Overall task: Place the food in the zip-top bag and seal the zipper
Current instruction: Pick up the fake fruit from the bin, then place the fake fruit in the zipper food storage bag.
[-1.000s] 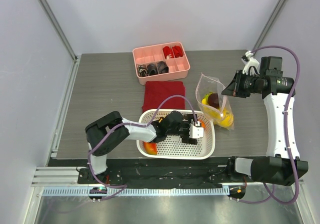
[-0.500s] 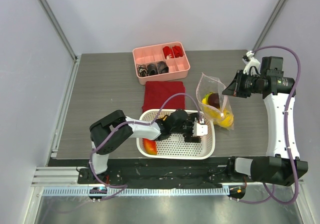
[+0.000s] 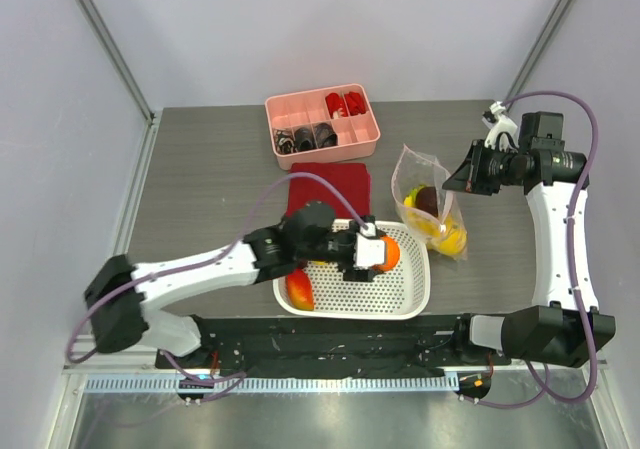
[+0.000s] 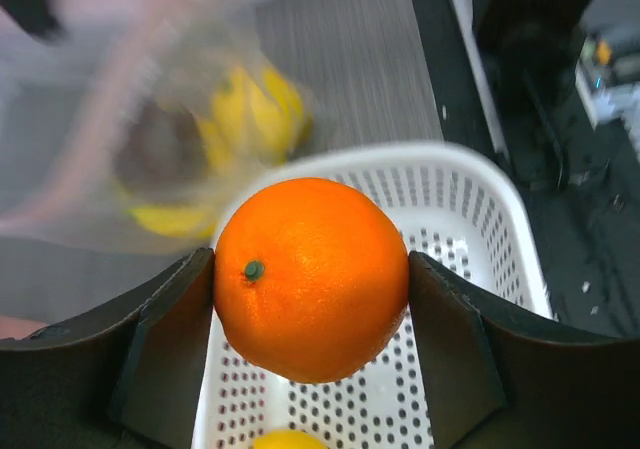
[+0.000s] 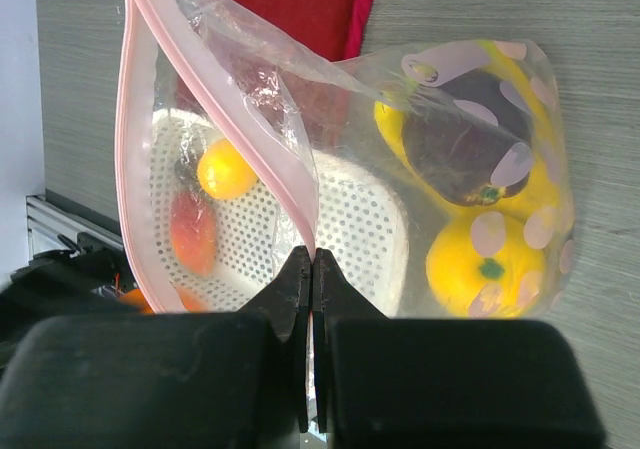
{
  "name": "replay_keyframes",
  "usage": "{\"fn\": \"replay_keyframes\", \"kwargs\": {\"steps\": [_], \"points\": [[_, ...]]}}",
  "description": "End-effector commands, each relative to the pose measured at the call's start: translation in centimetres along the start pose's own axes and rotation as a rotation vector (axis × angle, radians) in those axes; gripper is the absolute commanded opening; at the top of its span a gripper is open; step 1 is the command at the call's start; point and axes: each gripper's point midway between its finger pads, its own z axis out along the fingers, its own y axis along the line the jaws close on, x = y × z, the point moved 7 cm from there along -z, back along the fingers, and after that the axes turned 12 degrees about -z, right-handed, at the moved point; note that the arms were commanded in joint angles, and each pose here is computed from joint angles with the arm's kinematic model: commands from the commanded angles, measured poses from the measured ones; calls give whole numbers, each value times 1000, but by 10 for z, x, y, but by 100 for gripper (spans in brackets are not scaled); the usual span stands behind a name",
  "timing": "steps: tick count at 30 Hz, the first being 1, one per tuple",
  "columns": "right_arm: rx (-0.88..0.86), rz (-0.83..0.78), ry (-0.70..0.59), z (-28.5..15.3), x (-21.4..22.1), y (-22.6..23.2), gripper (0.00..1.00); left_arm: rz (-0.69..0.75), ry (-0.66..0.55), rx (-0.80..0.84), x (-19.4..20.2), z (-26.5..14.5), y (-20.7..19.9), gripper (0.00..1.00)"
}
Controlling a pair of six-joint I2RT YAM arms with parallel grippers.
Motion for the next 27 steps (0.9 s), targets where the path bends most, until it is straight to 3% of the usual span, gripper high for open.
{"fn": "replay_keyframes", "kwargs": {"steps": [1,7,16,19,23,27], "points": [[-13,-46,-54,-5,-8,3,1,-61,-130,-4,-79,-47,1,57],[-17,-51,-65,-7,-9,5,1,-184,-191,-169,-139,-41,55,57],[-17,-58,-97,-15,-16,11,1,-313,-119,-224,-123,22,93,61],[-23,-56,-100,-16,-15,12,1,-356,-94,-260,-112,31,102,68],[-16,-66,-95,-17,-15,12,1,-383,-106,-274,-120,25,106,93],[-13,-67,-90,-17,-13,11,1,-359,-182,-276,-150,-8,102,100]]}}
